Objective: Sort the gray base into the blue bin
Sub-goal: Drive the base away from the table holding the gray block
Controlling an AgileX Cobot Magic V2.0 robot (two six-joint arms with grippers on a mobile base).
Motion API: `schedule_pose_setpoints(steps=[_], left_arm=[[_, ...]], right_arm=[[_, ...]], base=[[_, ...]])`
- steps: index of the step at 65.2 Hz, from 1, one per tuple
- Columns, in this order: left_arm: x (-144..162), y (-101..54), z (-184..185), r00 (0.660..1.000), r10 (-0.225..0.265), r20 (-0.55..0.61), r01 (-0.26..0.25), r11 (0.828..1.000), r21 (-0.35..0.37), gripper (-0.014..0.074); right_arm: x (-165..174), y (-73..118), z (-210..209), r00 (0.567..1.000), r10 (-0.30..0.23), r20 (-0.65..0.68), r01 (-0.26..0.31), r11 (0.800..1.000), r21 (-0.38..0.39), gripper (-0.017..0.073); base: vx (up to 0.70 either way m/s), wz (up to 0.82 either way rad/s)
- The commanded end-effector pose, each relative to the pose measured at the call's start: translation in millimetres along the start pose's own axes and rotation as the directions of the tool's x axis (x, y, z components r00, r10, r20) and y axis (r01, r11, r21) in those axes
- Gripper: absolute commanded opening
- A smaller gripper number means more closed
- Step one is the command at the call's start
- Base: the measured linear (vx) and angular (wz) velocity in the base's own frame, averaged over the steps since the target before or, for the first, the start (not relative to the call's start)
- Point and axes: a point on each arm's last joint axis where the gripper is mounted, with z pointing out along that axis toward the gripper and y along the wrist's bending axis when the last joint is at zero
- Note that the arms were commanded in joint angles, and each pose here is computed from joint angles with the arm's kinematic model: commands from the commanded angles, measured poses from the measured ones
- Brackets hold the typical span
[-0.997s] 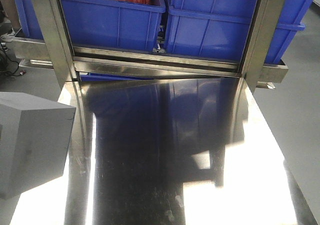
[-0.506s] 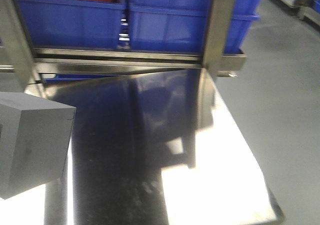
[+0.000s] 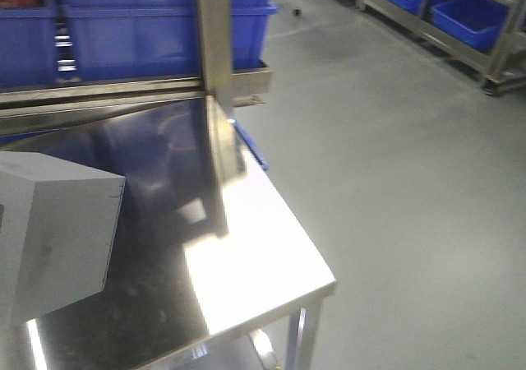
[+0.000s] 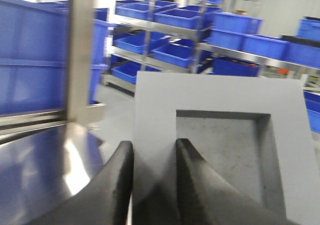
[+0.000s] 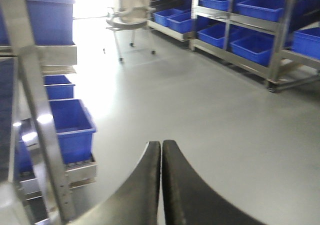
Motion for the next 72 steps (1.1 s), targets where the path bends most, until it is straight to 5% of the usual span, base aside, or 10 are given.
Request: schedule_pose_setpoints(steps=[1,72], left_arm=[[-18.5,-4.1,-1.8,0.992,-0.015,0.126,0.011,1.000,0.029,0.0038],[-18.5,-4.1,-1.8,0.992,-0.015,0.126,0.011,1.000,0.029,0.0038]], right_arm=[[-6.4,0.0,-0.1,0.997,-0.015,0.073,0.015,1.000,0.002,-0.0005],[-6.4,0.0,-0.1,0.997,-0.015,0.073,0.015,1.000,0.002,-0.0005]], base=[[-0.09,-0.56],[0.04,-0.58]])
